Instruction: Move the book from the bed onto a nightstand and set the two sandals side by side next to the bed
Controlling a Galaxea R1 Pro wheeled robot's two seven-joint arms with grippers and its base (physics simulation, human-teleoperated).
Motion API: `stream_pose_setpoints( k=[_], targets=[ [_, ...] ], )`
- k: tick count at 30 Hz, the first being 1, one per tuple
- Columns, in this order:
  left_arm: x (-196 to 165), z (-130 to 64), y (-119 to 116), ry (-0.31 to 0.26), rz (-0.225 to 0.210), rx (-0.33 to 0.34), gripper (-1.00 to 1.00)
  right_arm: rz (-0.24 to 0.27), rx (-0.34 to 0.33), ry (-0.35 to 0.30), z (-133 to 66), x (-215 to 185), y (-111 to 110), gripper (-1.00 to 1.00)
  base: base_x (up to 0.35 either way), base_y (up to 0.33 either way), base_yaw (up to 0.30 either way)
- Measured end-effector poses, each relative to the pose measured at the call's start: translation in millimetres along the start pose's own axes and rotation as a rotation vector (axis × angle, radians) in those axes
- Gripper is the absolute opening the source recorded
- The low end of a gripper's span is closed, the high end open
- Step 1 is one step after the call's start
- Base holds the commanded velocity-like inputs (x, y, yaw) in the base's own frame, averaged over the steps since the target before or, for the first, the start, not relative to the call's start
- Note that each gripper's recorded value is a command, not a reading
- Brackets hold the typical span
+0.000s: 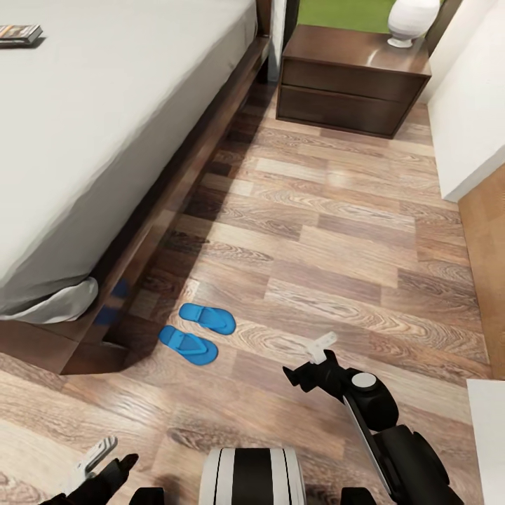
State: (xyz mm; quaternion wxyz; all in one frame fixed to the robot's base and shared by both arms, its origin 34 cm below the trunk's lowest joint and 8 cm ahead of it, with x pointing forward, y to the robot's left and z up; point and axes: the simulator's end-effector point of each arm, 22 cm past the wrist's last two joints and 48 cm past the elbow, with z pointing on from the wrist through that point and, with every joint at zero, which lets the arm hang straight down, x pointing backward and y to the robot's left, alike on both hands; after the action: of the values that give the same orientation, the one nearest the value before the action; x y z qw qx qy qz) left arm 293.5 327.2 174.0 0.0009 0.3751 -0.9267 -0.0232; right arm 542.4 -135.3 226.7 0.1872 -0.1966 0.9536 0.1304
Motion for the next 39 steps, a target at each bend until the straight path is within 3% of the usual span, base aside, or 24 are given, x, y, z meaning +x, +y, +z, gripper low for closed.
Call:
stream_pose_setpoints(
  k=[3, 5, 6, 9, 11, 14, 23, 30, 34, 39],
  targets=[
    [-5, 4.1, -47, 0.022, 0.065, 0.07, 1.0, 0.001, 0.002, 0.0, -0.2, 0, -1, 1.0, -0.012, 0.0, -0.077],
    [-18, 2.4, -106, 0.022, 0.141, 0.162, 1.0, 0.007, 0.019, -0.003, -3.0, 0, -11, 1.0, -0.004, 0.0, -0.029],
    [-21, 0.4, -121, 0.019, 0.162, 0.183, 1.0, 0.009, 0.024, -0.007, -4.8, -2, -13, 1.0, -0.004, 0.0, -0.026],
    [-26, -4.8, -136, 0.009, 0.182, 0.208, 1.0, 0.009, 0.032, -0.018, -9.6, -7, -16, 1.0, -0.003, 0.0, -0.018],
    [-39, -11.6, -175, -0.012, 0.232, 0.262, 1.0, 0.041, 0.073, -0.035, -16.3, -12, -37, 1.0, -0.001, 0.0, -0.008],
    [-48, -18.1, -192, -0.03, 0.251, 0.282, 1.0, 0.07, 0.105, -0.056, -24.6, -19, -55, 1.0, -0.001, 0.0, -0.005],
    [-58, -33.2, -211, -0.065, 0.266, 0.309, 1.0, 0.091, 0.14, -0.095, -42.9, -32, -70, 1.0, 0.0, 0.0, -0.001],
    [-39, -33.0, -216, -0.046, 0.286, 0.309, 1.0, 0.089, 0.153, -0.125, -55.6, -44, -73, 1.0, 0.0, 0.0, 0.0],
    [-33, -29.2, -211, -0.045, 0.297, 0.289, 1.0, 0.096, 0.142, -0.154, -60.1, -56, -64, 1.0, 0.0, 0.0, -0.063],
    [-39, -24.6, -202, -0.068, 0.274, 0.261, 1.0, 0.113, 0.122, -0.187, -64.9, -69, -47, 1.0, 0.0, 0.0, -0.208]
  ],
)
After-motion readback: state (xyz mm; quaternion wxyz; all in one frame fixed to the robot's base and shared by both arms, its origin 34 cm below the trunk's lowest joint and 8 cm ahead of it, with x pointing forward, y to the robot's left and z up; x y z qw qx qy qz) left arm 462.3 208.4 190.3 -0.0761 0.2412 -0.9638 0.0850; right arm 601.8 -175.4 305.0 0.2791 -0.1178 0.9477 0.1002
